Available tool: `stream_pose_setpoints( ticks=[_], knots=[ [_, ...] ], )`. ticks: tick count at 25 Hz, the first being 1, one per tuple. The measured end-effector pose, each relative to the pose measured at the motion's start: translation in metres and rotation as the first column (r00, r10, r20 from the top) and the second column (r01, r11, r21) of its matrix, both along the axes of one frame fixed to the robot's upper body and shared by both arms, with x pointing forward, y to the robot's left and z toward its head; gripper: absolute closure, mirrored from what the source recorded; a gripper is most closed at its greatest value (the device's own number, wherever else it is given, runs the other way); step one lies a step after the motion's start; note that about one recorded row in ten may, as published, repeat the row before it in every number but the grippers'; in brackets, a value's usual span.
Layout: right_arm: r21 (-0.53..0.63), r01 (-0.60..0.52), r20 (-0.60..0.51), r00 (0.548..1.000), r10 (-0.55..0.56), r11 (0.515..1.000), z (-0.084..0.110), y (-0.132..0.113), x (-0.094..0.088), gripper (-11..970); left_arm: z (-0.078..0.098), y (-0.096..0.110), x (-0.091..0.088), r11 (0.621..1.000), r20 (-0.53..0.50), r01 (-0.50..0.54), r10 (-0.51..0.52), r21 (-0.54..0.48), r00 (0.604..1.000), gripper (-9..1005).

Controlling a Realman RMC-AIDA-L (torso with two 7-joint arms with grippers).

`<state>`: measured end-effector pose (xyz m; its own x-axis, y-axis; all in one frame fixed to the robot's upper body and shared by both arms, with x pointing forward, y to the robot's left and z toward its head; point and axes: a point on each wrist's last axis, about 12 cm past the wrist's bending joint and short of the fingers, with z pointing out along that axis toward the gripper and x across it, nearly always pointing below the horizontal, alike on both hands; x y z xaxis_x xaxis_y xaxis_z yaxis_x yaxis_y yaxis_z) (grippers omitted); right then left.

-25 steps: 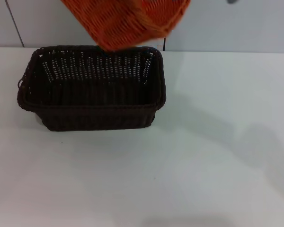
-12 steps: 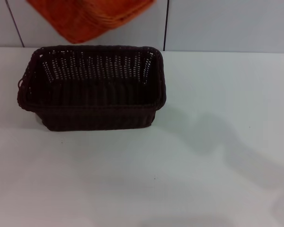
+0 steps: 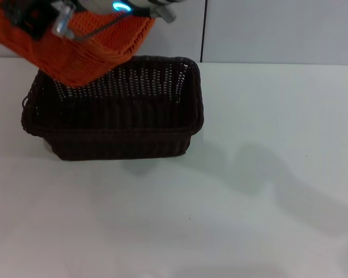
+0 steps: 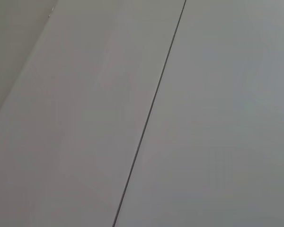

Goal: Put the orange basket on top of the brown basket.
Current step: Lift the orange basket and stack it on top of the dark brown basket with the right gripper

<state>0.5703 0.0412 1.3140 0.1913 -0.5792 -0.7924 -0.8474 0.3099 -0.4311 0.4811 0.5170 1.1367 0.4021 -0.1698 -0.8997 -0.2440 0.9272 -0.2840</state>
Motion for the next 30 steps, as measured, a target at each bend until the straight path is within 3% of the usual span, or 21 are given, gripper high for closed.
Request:
stream_pose_setpoints(
  ticks=[5, 10, 11, 12, 14, 19, 20, 21, 26, 27, 30],
  knots=[
    [-0.121, -0.159, 0.112, 0.979, 0.173, 0.98, -0.001, -0.014, -0.002, 801, -0.004, -0.002, 0.001, 1.0, -0.007, -0.001, 0.001, -0.014, 1.0, 484],
    [-0.29, -0.287, 0.239, 0.902, 0.359, 0.913, -0.01, -0.034, 0.014, 801, -0.01, -0.009, 0.002, 0.999, -0.002, -0.005, 0.005, -0.04, 1.0, 484],
    [-0.381, -0.337, 0.261, 0.854, 0.449, 0.861, -0.016, -0.041, 0.019, 801, -0.012, -0.011, 0.001, 0.999, 0.003, -0.01, 0.01, -0.051, 1.0, 484],
    [-0.381, -0.337, 0.261, 0.854, 0.449, 0.861, -0.016, -0.041, 0.019, 801, -0.013, -0.013, 0.001, 0.998, 0.01, -0.017, 0.018, -0.063, 1.0, 484],
    [-0.461, -0.397, 0.256, 0.797, 0.547, 0.794, -0.021, -0.049, 0.021, 801, -0.016, -0.017, 0.001, 0.996, 0.024, -0.03, 0.033, -0.088, 0.999, 484],
    [-0.631, -0.523, 0.207, 0.598, 0.774, 0.573, -0.028, -0.082, 0.026, 801, -0.025, -0.024, 0.002, 0.989, 0.046, -0.046, 0.053, -0.141, 0.998, 483],
    [-0.652, -0.537, 0.199, 0.559, 0.805, 0.534, -0.027, -0.091, 0.028, 801, -0.039, -0.032, 0.003, 0.976, 0.056, -0.048, 0.061, -0.213, 0.997, 483],
    [-0.667, -0.549, 0.195, 0.524, 0.829, 0.504, -0.026, -0.099, 0.031, 801, -0.04, -0.032, 0.002, 0.974, 0.058, -0.051, 0.065, -0.222, 0.996, 483],
    [-0.709, -0.568, 0.214, 0.389, 0.896, 0.417, -0.016, -0.142, 0.052, 801, -0.051, -0.036, -0.001, 0.95, 0.078, -0.079, 0.107, -0.3, 0.991, 483],
    [-0.709, -0.568, 0.214, 0.389, 0.896, 0.417, -0.016, -0.142, 0.052, 801, -0.051, -0.036, -0.001, 0.95, 0.078, -0.079, 0.107, -0.3, 0.991, 483],
    [-0.738, -0.572, 0.187, 0.335, 0.923, 0.357, -0.021, -0.153, 0.057, 800, -0.055, -0.043, -0.005, 0.946, 0.116, -0.056, 0.098, -0.32, 0.988, 483]
  ],
)
